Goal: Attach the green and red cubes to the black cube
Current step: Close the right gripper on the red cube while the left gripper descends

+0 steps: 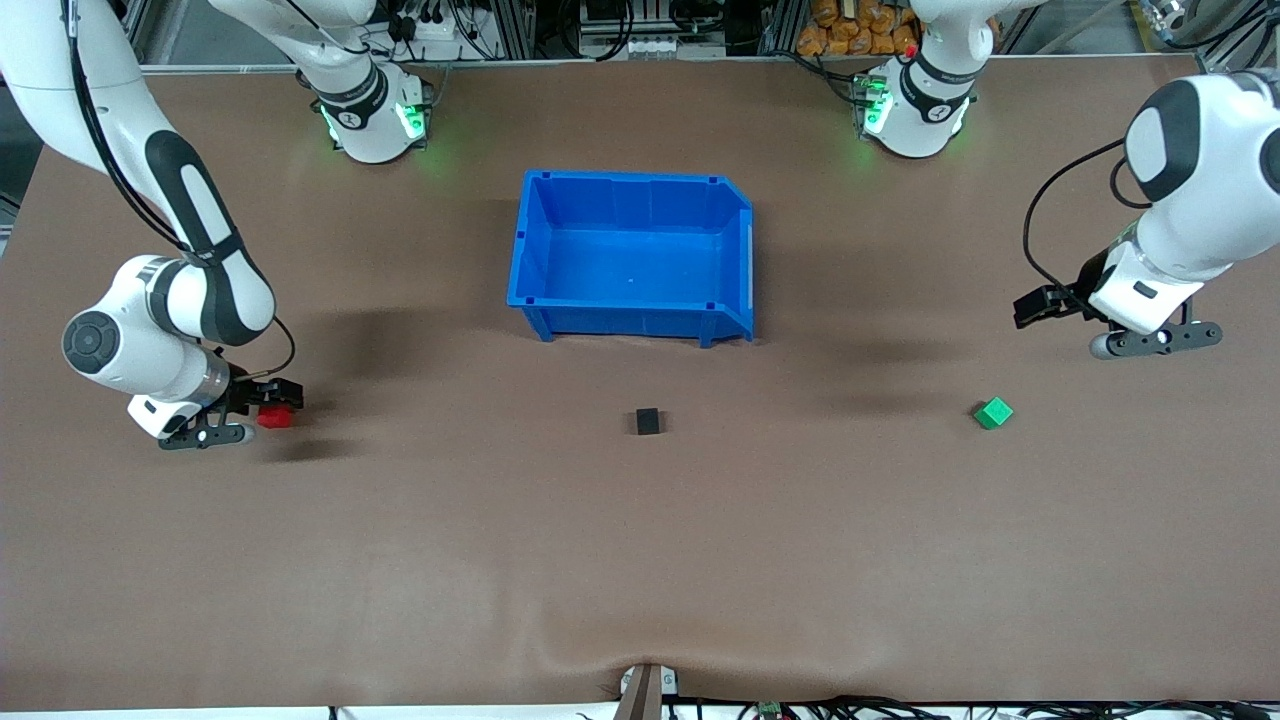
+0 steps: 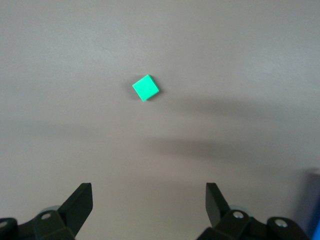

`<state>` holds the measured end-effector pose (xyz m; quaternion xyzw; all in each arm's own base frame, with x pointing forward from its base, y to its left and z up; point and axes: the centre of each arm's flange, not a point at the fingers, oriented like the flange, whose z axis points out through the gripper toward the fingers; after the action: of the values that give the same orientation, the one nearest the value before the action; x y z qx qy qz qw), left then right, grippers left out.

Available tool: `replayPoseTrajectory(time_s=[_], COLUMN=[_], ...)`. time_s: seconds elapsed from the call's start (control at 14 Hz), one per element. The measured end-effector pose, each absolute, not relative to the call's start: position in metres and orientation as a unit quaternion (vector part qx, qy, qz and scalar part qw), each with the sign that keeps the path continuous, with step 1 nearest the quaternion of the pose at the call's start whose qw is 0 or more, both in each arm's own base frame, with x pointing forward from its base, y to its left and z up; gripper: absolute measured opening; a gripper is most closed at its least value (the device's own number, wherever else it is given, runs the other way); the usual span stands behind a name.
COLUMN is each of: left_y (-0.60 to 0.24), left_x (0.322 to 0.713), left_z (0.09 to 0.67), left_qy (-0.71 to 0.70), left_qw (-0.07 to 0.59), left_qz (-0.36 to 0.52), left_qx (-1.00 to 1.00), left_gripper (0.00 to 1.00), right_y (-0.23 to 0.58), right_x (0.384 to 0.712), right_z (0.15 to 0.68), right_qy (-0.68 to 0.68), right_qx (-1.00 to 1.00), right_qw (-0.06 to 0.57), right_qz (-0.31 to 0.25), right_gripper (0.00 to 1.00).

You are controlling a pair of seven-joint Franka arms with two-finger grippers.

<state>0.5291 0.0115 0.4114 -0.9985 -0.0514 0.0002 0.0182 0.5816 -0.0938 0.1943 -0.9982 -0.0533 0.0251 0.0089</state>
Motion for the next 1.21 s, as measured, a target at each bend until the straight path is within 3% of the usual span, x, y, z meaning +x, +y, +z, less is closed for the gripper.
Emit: replayPoseTrajectory(time_s=[0.29, 0.64, 1.0, 1.21], left_y=[0.014, 0.03, 0.058, 0.059], left_x=[0.536, 0.557, 0.582, 0.589], left_z=[0.366, 0.298, 0.263, 0.248], left_qy=[-0.056, -0.168, -0.301, -0.331], left_qw=[0.008, -0.011, -0.023, -0.025], left_qz=[-0.009, -0.004, 0.012, 0.021], left_qx=[-0.998, -0.986, -0.953, -0.943], left_gripper=[1.0, 1.0, 1.0, 1.0], right_y=[-0.096, -0.103, -0.106, -0.107], right_x=[0.582, 0.582, 0.585, 0.588], right_z=[0.186, 0.175, 0.175, 0.178], right_qy=[-0.051, -0.046, -0.044, -0.057], right_qx=[-0.998, -0.998, -0.998, -0.998], right_qw=[0.009, 0.01, 0.009, 0.009], right_qz=[0.027, 0.034, 0.031, 0.028], right_gripper=[1.0, 0.96, 0.4, 0.4])
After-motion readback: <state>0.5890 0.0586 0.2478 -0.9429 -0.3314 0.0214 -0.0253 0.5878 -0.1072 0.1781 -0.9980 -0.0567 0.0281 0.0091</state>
